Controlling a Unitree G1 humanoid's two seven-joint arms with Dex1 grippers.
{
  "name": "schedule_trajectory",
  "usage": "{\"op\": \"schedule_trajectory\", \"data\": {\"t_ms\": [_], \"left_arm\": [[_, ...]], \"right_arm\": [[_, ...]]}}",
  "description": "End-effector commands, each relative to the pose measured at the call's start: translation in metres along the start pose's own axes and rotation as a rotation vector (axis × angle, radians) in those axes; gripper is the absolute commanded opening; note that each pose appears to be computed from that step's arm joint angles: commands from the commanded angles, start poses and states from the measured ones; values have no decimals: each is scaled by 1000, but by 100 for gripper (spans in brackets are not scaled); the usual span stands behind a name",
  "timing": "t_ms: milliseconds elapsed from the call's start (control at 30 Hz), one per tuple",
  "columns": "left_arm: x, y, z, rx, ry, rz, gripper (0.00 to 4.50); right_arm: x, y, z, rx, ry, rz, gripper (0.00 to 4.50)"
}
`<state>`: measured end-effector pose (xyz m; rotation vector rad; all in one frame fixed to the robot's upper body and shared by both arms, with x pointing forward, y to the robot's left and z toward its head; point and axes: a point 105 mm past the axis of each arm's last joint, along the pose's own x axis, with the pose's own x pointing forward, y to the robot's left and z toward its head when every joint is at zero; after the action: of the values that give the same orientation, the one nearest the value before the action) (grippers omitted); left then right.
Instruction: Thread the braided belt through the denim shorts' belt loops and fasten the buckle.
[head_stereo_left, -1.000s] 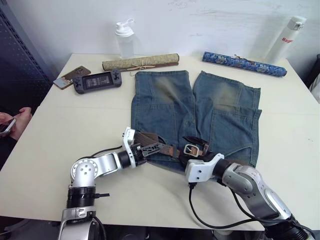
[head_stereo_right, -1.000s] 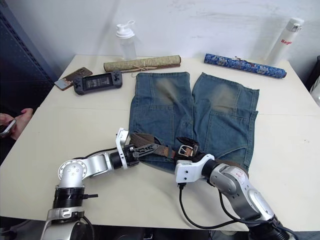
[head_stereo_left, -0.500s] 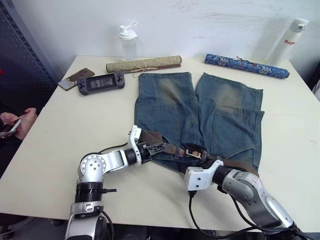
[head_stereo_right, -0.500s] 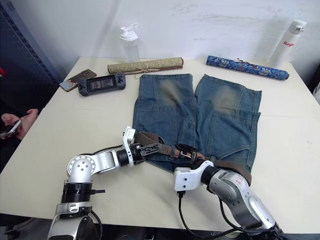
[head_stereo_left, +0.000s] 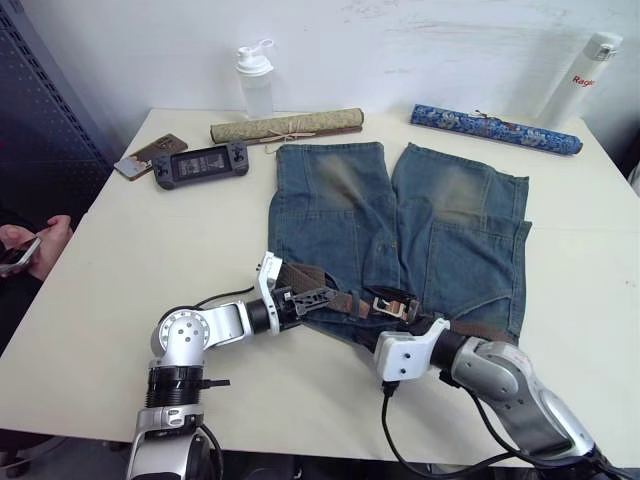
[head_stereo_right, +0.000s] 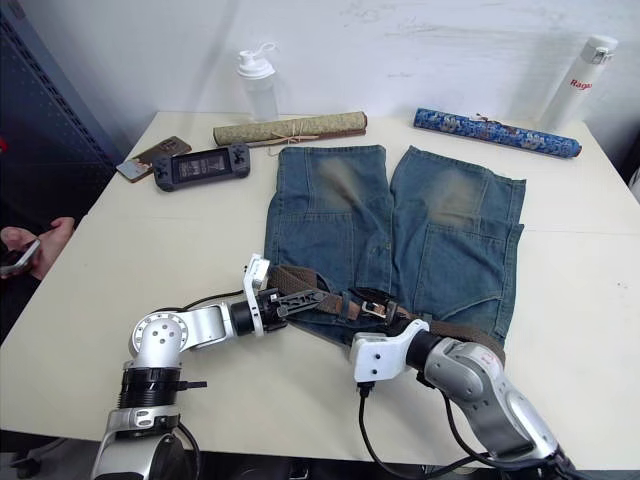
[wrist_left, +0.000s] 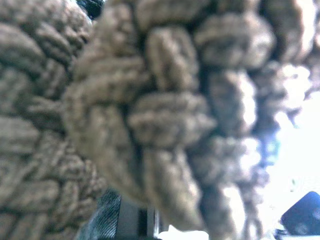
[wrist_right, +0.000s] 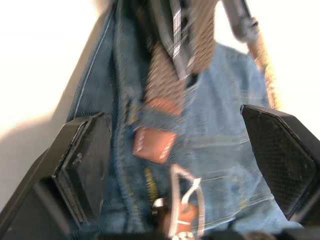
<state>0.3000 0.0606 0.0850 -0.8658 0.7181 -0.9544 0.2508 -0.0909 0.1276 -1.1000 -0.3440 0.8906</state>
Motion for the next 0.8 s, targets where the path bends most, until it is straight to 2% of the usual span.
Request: {"op": "schedule_trajectory", "data": {"t_ms": [33, 200, 433, 800], "left_arm": [[6, 22, -46, -125, 156, 43, 0], [4, 15, -48, -93, 174, -5, 0], [1, 19, -47, -87, 176, 4, 0], [2, 17, -48, -92, 175, 1, 0]], "right_arm": [[-8, -21, 6, -48, -23, -60, 439], [-6, -14, -10, -103, 32, -33, 439], [-6, -4, -21, -156, 66, -3, 439], [5, 9, -20, -210, 52, 20, 439]]}}
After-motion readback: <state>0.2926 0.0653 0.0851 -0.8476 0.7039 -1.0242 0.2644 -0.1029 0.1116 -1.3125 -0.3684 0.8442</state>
